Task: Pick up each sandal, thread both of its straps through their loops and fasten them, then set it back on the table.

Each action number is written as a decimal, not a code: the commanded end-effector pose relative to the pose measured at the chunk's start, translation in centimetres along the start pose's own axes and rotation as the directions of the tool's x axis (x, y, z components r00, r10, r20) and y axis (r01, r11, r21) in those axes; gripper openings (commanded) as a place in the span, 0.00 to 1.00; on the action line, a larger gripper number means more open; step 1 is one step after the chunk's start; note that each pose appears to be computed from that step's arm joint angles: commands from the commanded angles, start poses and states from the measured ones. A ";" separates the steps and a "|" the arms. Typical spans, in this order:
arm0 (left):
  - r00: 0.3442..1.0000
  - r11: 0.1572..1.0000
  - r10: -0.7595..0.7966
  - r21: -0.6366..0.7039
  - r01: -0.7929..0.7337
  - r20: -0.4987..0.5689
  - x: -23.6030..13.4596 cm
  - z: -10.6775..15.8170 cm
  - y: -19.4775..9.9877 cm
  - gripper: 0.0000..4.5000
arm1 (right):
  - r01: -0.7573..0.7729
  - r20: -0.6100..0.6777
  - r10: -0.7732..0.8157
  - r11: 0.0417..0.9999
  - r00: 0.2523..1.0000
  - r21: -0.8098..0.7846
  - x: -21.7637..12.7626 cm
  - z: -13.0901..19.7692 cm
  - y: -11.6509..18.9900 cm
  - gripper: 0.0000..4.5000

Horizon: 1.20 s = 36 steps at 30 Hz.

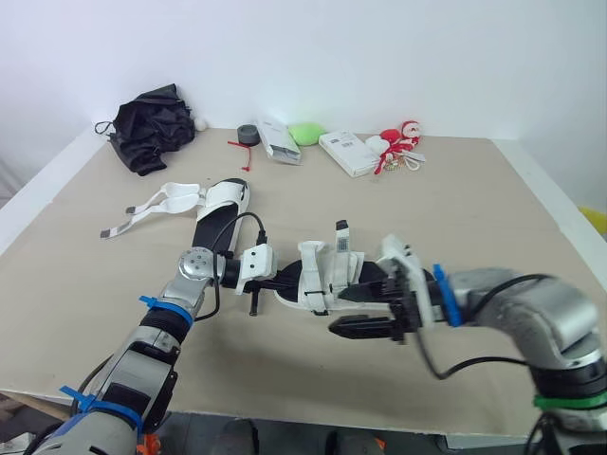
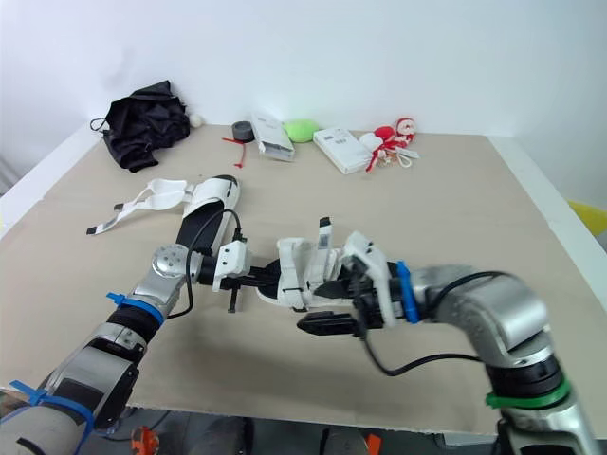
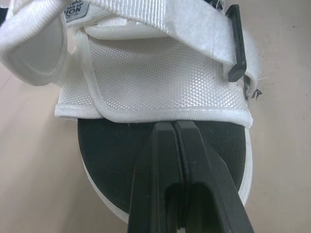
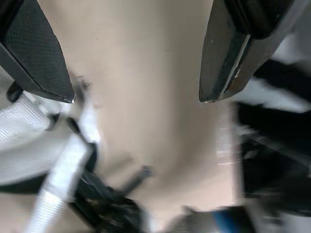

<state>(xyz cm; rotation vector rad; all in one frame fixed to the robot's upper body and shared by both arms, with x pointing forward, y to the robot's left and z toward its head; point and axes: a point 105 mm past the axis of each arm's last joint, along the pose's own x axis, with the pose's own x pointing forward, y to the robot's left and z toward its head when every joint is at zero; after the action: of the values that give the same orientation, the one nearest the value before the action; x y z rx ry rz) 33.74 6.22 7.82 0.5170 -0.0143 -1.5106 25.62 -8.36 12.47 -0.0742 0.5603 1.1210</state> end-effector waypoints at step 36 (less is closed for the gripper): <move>0.964 0.963 -0.183 -0.235 0.135 -0.195 -0.1 -6.4 -5.4 0.00 | -0.183 0.113 0.164 0.967 0.980 0.179 0.0 1.3 3.0 0.00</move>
<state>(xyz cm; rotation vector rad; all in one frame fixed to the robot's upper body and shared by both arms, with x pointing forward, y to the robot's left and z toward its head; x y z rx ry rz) 33.82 6.13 7.90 0.5173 -0.0109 -1.5187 24.00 -7.07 11.95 0.1561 0.6739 1.1358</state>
